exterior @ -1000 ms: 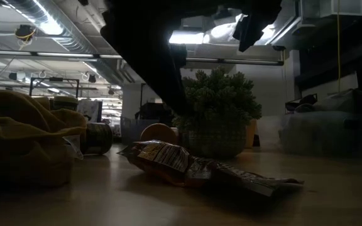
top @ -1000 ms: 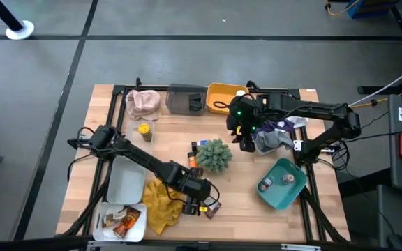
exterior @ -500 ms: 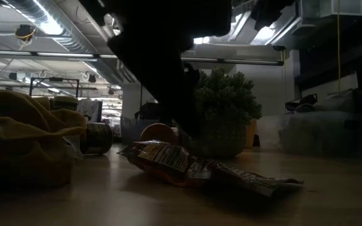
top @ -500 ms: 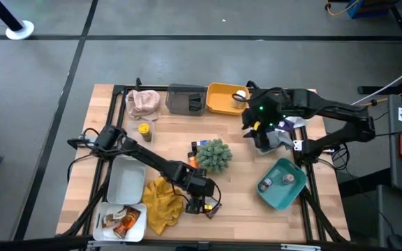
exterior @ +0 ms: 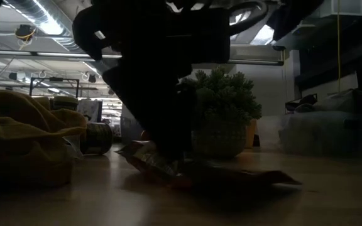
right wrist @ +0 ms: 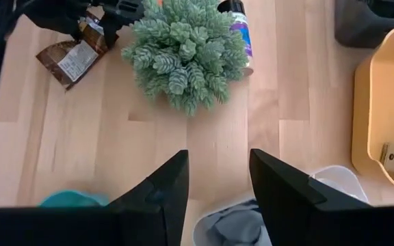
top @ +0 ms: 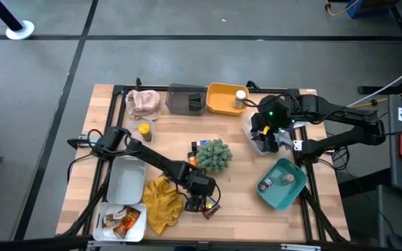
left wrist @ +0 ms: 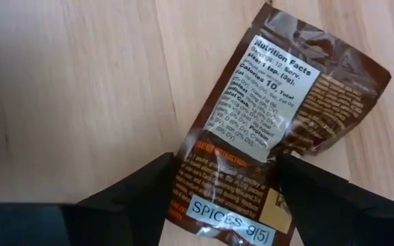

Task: Sort spices by type
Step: Put the orange spice pack into the bottom white bin

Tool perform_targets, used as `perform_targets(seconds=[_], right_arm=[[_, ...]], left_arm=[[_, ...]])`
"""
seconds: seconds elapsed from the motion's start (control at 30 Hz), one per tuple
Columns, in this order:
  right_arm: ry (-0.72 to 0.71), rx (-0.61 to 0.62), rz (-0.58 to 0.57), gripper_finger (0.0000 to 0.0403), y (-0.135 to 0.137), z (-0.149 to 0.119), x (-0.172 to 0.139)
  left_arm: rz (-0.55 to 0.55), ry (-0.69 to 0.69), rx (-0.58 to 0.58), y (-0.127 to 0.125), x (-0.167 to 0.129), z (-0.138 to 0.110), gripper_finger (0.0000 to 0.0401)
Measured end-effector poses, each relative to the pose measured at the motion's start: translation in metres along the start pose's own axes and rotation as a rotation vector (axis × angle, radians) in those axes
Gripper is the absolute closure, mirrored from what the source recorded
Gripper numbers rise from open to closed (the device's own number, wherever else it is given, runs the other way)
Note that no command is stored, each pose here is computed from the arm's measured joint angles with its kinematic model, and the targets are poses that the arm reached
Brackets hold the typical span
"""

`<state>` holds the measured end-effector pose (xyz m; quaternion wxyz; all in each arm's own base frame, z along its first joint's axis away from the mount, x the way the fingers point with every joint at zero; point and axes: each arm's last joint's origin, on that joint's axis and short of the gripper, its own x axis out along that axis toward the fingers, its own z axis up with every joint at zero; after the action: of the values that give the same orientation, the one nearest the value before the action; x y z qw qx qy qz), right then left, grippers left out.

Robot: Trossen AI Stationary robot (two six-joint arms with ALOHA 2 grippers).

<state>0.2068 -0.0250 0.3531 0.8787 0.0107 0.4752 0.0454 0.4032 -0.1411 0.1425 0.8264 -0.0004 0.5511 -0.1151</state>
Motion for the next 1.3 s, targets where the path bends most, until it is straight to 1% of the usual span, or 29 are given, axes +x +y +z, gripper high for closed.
perform_targets(seconds=[0.1,0.2,0.47,0.57,0.7,0.9,1.03,1.13,1.23,1.3], right_arm=[[-0.02,-0.003,-0.003,0.0249,0.0,-0.008,0.006],[-0.035,-0.006,-0.005,0.0249,0.0,-0.016,0.012],[-0.1,-0.017,-0.014,0.0249,-0.001,-0.032,0.032],[-0.126,-0.015,-0.018,0.0249,-0.001,-0.037,0.036],[-0.146,-0.04,-0.022,0.0249,0.001,-0.048,0.033],[-0.206,-0.053,-0.032,0.0249,0.006,-0.068,0.023],[-0.284,-0.066,-0.045,0.0249,0.009,-0.081,0.019],[-0.321,-0.071,-0.05,0.0249,0.01,-0.092,0.022],[-0.359,-0.076,-0.056,0.0249,0.011,-0.102,0.024],[-0.365,-0.073,-0.056,0.0249,0.011,-0.108,0.029]], left_arm=[[-0.001,0.005,0.016,0.0,0.002,-0.001,0.0157],[0.006,0.004,0.035,0.0,0.002,-0.001,0.0186],[0.022,0.003,0.03,0.0,0.002,-0.001,0.0323],[0.022,-0.005,0.007,0.0,0.001,0.0,0.0362],[0.019,-0.04,-0.019,0.0,0.0,0.006,0.0363],[0.047,-0.095,0.031,-0.001,-0.008,0.021,0.0364],[0.071,-0.109,0.026,0.002,-0.019,0.032,0.0364],[0.079,-0.17,0.015,0.004,-0.031,0.046,0.0364],[0.087,-0.242,0.032,0.006,-0.051,0.062,0.0366],[0.101,-0.262,0.039,0.007,-0.064,0.069,0.0366]])
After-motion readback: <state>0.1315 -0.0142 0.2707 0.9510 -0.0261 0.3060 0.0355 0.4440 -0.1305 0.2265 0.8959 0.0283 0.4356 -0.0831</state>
